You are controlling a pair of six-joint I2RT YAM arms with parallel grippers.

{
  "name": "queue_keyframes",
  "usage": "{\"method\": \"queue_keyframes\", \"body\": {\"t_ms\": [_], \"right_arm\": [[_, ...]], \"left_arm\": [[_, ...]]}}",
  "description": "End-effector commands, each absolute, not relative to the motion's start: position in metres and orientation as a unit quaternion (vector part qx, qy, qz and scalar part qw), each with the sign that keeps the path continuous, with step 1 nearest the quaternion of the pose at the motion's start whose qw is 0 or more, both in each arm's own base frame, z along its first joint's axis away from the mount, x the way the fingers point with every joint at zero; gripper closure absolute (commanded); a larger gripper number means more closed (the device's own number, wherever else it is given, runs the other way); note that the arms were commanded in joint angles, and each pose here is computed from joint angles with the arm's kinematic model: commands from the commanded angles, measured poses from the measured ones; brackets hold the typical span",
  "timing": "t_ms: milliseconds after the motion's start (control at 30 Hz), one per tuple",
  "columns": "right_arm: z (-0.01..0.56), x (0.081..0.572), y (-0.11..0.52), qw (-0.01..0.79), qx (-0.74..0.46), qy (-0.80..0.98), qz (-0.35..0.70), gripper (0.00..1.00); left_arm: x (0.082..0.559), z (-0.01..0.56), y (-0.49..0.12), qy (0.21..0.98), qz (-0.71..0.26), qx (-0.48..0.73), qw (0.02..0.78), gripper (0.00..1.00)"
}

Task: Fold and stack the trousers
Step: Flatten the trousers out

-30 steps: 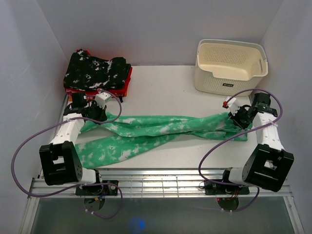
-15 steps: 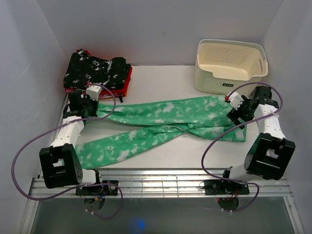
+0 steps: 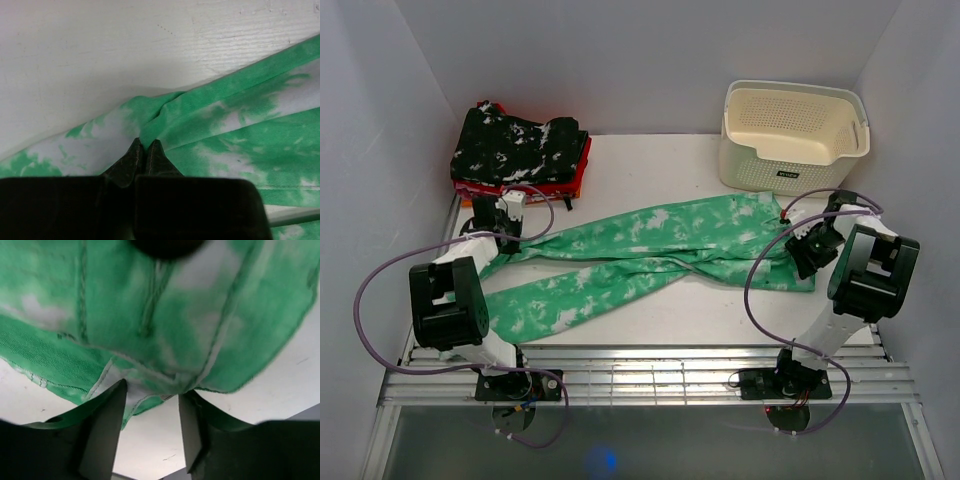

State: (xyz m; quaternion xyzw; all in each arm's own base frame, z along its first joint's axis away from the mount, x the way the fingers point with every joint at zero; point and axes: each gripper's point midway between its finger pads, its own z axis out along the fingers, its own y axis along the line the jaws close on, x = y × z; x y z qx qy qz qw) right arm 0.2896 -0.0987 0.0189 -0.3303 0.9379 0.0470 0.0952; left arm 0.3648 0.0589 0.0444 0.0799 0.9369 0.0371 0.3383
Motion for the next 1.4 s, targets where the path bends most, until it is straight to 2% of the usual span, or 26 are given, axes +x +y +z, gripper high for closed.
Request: {"method": "queue_keyframes", "body": {"t_ms": [0, 100, 133, 167, 200, 233, 300, 333, 400, 433, 467, 567, 600, 667, 800, 933, 1067, 1100, 1167, 1200, 1233, 1300, 1367], "right_arm": [[0.014, 0.239, -0.108, 0.019, -0.325, 0.944, 0.051, 0.51], [0.011, 0.196, -0.111, -0.026, -0.347, 0.935, 0.072, 0.66], [0.015, 0.188, -0.114, -0.030, -0.355, 0.932, 0.068, 0.70], [0.014, 0.173, -0.124, -0.048, -0.367, 0.927, 0.062, 0.81], [0.017, 0.169, -0.129, -0.050, -0.370, 0.926, 0.056, 0.87], [0.021, 0.167, -0.135, -0.051, -0.372, 0.926, 0.049, 0.92], [0.032, 0.169, -0.153, -0.049, -0.375, 0.925, 0.035, 0.92], [0.038, 0.168, -0.156, -0.051, -0.372, 0.926, 0.039, 0.92], [0.061, 0.196, -0.166, -0.014, -0.374, 0.927, 0.023, 0.89], [0.069, 0.197, -0.161, -0.013, -0.370, 0.928, 0.043, 0.85], [0.077, 0.211, -0.151, 0.019, -0.368, 0.927, 0.064, 0.74], [0.108, 0.247, -0.140, 0.069, -0.357, 0.929, 0.071, 0.57], [0.118, 0.258, -0.137, 0.085, -0.358, 0.928, 0.066, 0.48], [0.125, 0.267, -0.117, 0.106, -0.356, 0.925, 0.077, 0.43], [0.121, 0.263, -0.072, 0.101, -0.367, 0.918, 0.114, 0.44], [0.102, 0.254, -0.051, 0.088, -0.377, 0.913, 0.130, 0.44], [0.083, 0.247, -0.044, 0.071, -0.367, 0.917, 0.138, 0.45], [0.073, 0.248, -0.040, 0.070, -0.363, 0.919, 0.136, 0.44], [0.058, 0.245, -0.043, 0.064, -0.371, 0.920, 0.109, 0.44], [0.047, 0.242, -0.049, 0.055, -0.373, 0.921, 0.093, 0.45], [0.030, 0.231, -0.054, 0.033, -0.375, 0.923, 0.084, 0.48], [0.018, 0.230, -0.060, 0.023, -0.377, 0.923, 0.071, 0.50], [0.021, 0.237, -0.060, 0.028, -0.375, 0.924, 0.072, 0.54]], "left_arm": [[0.368, 0.054, 0.054, 0.936, 0.018, 0.076, 0.344, 0.99], [0.367, 0.060, 0.041, 0.932, -0.014, 0.087, 0.350, 0.89], [0.367, 0.063, 0.037, 0.931, -0.025, 0.090, 0.352, 0.82], [0.366, 0.066, 0.036, 0.931, -0.030, 0.090, 0.352, 0.79], [0.367, 0.069, 0.035, 0.929, -0.032, 0.093, 0.356, 0.73], [0.368, 0.073, 0.032, 0.927, -0.040, 0.097, 0.359, 0.59], [0.367, 0.085, 0.031, 0.923, -0.043, 0.103, 0.368, 0.48], [0.369, 0.095, 0.030, 0.919, -0.050, 0.107, 0.377, 0.40], [0.366, 0.109, 0.041, 0.916, -0.049, 0.098, 0.386, 0.29], [0.369, 0.120, 0.046, 0.912, -0.050, 0.098, 0.394, 0.26], [0.363, 0.120, 0.049, 0.917, -0.058, 0.095, 0.382, 0.23], [0.354, 0.124, 0.076, 0.927, -0.049, 0.091, 0.360, 0.21], [0.348, 0.126, 0.082, 0.927, -0.069, 0.092, 0.358, 0.21], [0.330, 0.123, 0.081, 0.932, -0.092, 0.128, 0.326, 0.21], [0.283, 0.107, 0.082, 0.937, -0.111, 0.204, 0.259, 0.25], [0.254, 0.086, 0.099, 0.946, -0.062, 0.247, 0.200, 0.28], [0.253, 0.064, 0.123, 0.950, 0.000, 0.258, 0.178, 0.33], [0.258, 0.050, 0.138, 0.956, 0.027, 0.242, 0.162, 0.38], [0.260, 0.041, 0.147, 0.956, 0.048, 0.242, 0.157, 0.41], [0.256, 0.036, 0.149, 0.957, 0.052, 0.245, 0.147, 0.46], [0.251, 0.030, 0.149, 0.957, 0.050, 0.250, 0.135, 0.61], [0.241, 0.029, 0.149, 0.959, 0.042, 0.253, 0.118, 0.77], [0.239, 0.049, 0.154, 0.957, 0.058, 0.255, 0.125, 1.00]]}}
